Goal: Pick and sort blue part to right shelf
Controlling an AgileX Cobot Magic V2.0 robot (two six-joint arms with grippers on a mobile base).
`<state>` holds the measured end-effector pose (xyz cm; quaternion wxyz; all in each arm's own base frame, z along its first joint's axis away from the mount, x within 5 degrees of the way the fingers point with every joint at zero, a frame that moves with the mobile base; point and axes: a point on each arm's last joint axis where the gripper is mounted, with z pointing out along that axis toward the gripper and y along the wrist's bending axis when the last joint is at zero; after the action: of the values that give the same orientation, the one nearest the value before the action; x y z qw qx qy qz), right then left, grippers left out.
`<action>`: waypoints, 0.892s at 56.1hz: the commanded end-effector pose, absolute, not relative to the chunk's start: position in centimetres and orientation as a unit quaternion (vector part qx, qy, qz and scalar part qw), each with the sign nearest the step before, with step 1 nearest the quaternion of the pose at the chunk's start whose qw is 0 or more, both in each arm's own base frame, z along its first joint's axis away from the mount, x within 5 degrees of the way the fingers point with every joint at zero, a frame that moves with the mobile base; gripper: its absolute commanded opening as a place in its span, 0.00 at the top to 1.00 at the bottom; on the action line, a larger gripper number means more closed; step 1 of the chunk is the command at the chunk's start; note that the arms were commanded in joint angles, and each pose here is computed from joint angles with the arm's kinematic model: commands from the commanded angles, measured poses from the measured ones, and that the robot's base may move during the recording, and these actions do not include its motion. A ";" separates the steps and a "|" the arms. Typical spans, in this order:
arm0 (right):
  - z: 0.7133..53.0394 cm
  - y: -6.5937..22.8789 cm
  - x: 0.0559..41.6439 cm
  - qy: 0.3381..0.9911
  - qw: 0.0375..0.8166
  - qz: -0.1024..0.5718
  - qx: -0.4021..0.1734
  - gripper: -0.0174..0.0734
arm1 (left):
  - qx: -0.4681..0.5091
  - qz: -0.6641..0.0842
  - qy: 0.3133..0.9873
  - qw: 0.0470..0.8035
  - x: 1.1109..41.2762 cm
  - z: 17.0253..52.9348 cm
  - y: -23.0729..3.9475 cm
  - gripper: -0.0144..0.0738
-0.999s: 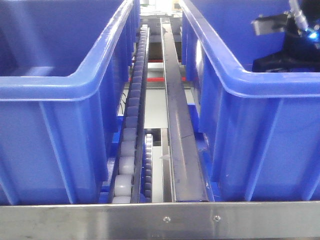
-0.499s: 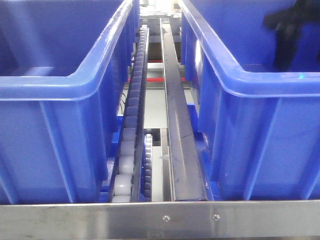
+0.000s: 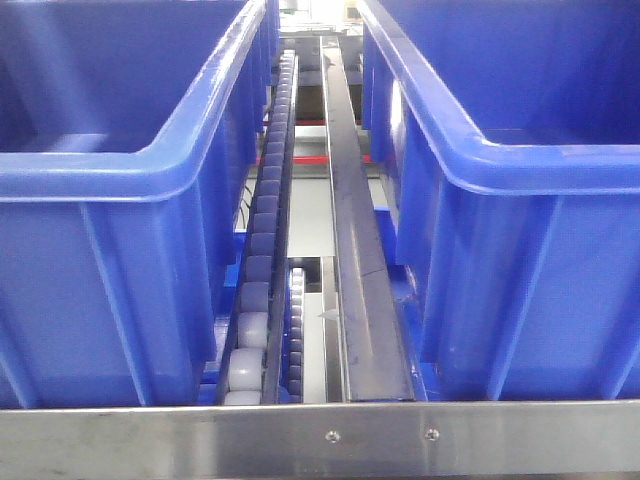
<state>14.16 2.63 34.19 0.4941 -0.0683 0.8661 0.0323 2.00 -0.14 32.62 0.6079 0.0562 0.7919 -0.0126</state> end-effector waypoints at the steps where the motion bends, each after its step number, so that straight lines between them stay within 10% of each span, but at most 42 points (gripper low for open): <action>1: 35.4 1.9 11.2 0.809 0.582 0.036 -0.072 0.76 | 0.053 -0.012 0.760 0.648 1.7 34.0 -0.1 0.70; 18: 33.2 0.2 3.6 0.701 0.709 0.045 -0.065 0.76 | 0.053 -0.012 0.760 0.648 1.7 34.0 -0.1 0.70; 50: 33.3 0.1 3.0 0.677 0.731 0.049 -0.065 0.76 | 0.053 -0.012 0.764 0.643 1.7 33.9 -0.1 0.70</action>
<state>3.07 0.06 31.83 0.6947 -0.0587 0.7148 0.0544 1.59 -0.08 32.51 0.6091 0.0563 0.7910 -0.0107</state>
